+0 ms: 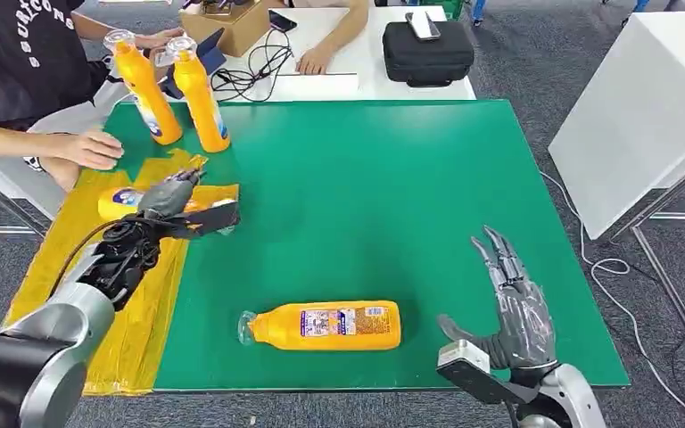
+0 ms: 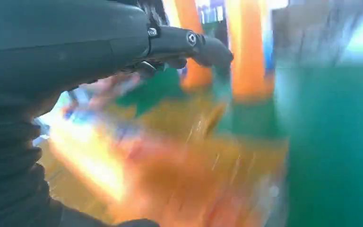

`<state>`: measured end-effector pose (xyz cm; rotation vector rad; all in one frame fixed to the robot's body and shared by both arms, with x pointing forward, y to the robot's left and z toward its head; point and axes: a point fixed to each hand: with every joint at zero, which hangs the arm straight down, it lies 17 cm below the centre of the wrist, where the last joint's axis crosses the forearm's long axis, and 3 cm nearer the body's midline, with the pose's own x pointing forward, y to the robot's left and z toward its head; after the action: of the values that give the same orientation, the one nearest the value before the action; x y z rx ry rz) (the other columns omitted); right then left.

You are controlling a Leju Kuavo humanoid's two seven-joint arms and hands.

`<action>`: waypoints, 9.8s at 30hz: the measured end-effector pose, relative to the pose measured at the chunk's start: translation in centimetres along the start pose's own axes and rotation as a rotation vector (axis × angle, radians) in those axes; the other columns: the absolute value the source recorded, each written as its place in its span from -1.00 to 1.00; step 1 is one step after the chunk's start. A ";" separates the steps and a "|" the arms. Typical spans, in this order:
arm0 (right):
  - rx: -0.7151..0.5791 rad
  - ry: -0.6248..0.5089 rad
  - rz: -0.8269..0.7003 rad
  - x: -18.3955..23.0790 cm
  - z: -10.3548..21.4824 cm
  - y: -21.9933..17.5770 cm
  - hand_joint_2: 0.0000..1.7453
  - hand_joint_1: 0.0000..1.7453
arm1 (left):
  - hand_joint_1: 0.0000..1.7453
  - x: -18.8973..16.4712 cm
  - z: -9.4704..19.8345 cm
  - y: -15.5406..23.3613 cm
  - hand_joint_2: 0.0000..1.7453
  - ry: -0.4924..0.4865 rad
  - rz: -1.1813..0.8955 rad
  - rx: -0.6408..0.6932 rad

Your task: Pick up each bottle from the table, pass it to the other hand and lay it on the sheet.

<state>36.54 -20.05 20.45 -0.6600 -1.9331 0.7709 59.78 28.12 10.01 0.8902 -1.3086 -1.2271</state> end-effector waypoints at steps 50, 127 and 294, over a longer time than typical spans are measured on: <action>0.510 0.012 0.540 -2.3 -5.1 20.5 1.00 -1.00 | -1.00 19.6 16.8 4.9 1.00 -0.528 1.030 0.403; -0.449 0.247 -0.654 -6.3 -2.6 3.6 1.00 1.00 | -1.00 18.1 17.2 10.8 1.00 -0.622 1.498 0.429; -0.133 -0.215 -0.452 5.7 -2.3 1.5 1.00 -1.00 | 1.00 -0.5 -2.9 7.1 1.00 -0.011 -0.277 -0.191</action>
<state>36.30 -14.41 23.38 -0.2029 -2.2341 0.4439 63.70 29.43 16.47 0.9486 -1.0787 -1.5461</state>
